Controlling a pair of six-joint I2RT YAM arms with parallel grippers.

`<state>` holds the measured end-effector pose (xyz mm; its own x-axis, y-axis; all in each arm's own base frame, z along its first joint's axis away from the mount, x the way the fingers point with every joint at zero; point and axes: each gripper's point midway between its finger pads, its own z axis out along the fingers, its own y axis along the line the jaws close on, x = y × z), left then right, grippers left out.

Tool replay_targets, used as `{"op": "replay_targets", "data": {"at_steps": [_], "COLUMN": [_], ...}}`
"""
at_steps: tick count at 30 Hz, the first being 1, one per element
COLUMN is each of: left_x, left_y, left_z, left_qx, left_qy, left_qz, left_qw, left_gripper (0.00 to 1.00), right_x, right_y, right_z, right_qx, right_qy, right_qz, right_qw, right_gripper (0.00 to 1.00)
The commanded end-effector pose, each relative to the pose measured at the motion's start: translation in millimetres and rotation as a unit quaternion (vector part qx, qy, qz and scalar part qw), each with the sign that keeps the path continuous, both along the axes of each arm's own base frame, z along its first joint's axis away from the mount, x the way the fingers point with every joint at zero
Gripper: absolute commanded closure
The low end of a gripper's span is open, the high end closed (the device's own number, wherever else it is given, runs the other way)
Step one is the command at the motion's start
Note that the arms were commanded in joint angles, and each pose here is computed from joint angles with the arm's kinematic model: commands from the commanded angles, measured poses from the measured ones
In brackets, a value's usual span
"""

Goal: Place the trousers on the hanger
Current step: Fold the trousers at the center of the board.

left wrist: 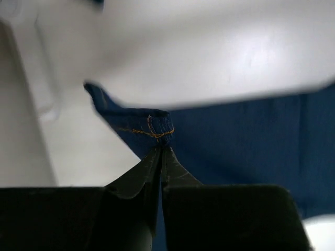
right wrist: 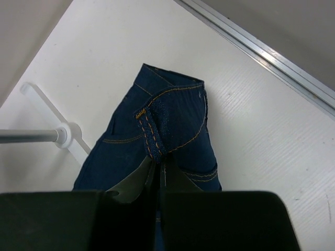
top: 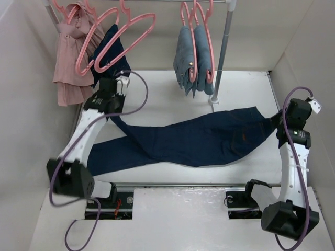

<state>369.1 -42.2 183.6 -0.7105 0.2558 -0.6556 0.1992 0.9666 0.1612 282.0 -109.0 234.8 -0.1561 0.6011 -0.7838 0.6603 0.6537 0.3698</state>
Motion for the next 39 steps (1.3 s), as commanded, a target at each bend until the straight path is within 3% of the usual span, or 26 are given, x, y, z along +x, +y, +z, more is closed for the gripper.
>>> {"op": "replay_targets", "data": {"at_steps": [1,5,6,8,10,11,13,17,23,28,32,35,36,39], "left_x": [-106.3,-201.5,-214.0,-221.5,-221.6,-225.2,-233.2,-220.2,-201.7,-197.1,-188.0,-180.1,-177.3,-155.0], "left_y": [22.3,52.0,67.5,83.8,114.2,124.5,143.2,173.7,225.5,196.5,188.7,184.0,179.9,168.1], "left_z": [-42.1,-63.8,-67.3,-67.8,-55.3,-54.8,-51.5,-59.2,-85.0,-129.8,-165.5,-184.8,-191.0,-194.0], "left_qx": [0.036,0.048,0.088,0.103,0.171,0.198,0.221,0.200,0.157,0.103,0.108,0.081,0.064,0.036], "left_qy": [0.171,0.300,0.317,0.319,0.315,0.326,0.342,0.322,0.300,0.310,0.318,0.330,0.336,0.312], "left_qz": [-0.059,-0.074,-0.064,-0.033,-0.012,-0.022,0.001,0.062,0.165,0.099,0.083,0.075,0.074,0.055], "left_qw": [0.983,0.950,0.942,0.942,0.934,0.924,0.913,0.923,0.927,0.940,0.938,0.937,0.937,0.948], "left_gripper": [1.00,1.00,1.00,0.83,0.66,0.45,0.35,0.25,0.29,0.26,0.27,0.41,0.53,0.77], "right_x": [26.7,38.6,39.3,45.7,49.8,51.4,55.0,56.9,44.5,24.6,30.5,29.0,26.0,18.1], "right_y": [-8.6,-10.4,-10.7,-12.9,-12.7,-13.2,-14.8,-15.8,-28.2,-44.3,-38.3,-37.7,-36.6,-41.0], "right_z": [46.6,40.1,45.0,42.9,45.6,51.9,50.0,51.7,53.1,68.7,59.6,52.7,53.4,53.5], "right_qx": [-0.011,-0.002,-0.004,-0.003,-0.005,-0.008,-0.011,-0.014,-0.036,-0.056,-0.044,-0.040,-0.041,-0.049], "right_qy": [-0.086,-0.081,-0.085,-0.082,-0.084,-0.093,-0.086,-0.085,-0.060,-0.075,-0.067,-0.058,-0.061,-0.054], "right_qz": [-0.005,-0.002,-0.002,-0.002,0.005,0.005,0.007,0.009,-0.025,-0.069,-0.049,-0.048,-0.048,-0.066], "right_qw": [0.996,0.997,0.996,0.997,0.996,0.996,0.996,0.996,0.997,0.993,0.996,0.996,0.996,0.995], "right_gripper": [1.00,1.00,1.00,1.00,1.00,1.00,1.00,1.00,1.00,1.00,1.00,1.00,1.00,1.00]}}
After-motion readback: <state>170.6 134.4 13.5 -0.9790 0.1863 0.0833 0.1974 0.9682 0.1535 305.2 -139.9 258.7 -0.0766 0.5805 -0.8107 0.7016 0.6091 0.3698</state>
